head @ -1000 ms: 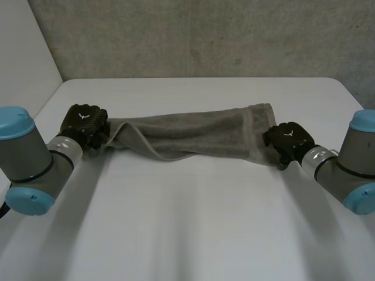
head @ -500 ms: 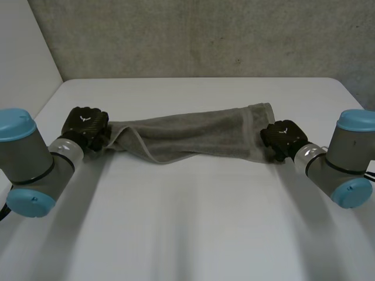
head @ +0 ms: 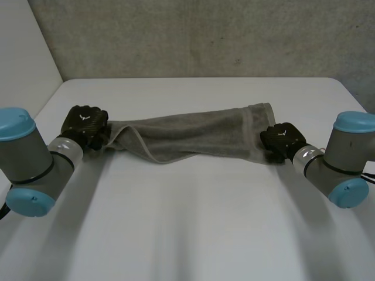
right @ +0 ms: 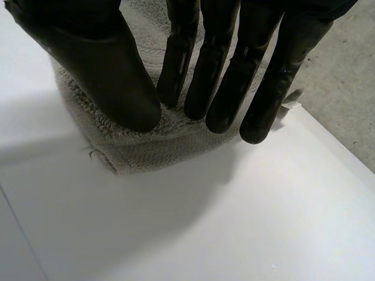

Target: Fold the towel.

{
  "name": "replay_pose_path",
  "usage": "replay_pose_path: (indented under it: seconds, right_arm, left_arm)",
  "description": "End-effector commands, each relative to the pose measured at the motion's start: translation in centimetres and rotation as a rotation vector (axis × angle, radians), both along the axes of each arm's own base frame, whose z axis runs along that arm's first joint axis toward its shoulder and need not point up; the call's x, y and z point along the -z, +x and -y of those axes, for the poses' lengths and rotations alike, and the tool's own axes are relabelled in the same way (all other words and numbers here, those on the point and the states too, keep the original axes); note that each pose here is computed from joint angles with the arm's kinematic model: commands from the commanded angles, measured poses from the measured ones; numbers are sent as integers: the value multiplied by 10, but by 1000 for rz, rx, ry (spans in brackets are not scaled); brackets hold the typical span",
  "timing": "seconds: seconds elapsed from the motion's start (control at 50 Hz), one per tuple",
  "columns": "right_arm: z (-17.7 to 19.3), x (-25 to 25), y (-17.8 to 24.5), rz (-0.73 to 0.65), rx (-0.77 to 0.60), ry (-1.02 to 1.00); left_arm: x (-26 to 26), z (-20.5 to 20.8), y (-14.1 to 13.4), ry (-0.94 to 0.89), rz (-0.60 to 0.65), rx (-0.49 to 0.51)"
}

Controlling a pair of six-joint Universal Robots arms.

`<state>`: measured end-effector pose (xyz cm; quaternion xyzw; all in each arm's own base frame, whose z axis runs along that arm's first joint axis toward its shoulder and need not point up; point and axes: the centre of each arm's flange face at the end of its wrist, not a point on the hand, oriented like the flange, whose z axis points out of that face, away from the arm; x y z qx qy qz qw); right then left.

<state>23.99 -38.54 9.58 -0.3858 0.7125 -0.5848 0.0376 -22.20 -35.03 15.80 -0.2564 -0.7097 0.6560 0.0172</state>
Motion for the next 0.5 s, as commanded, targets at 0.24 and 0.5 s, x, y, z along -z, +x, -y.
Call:
replay_pose_path:
  seconds: [0.24, 0.5]
  right_arm:
    - [-1, -4, -1, -2, 10, -3]
    - [-5, -8, -3, -9, 13, 30]
  left_arm:
    - [0, 0, 0, 0, 0, 0]
    - [0, 0, 0, 0, 0, 0]
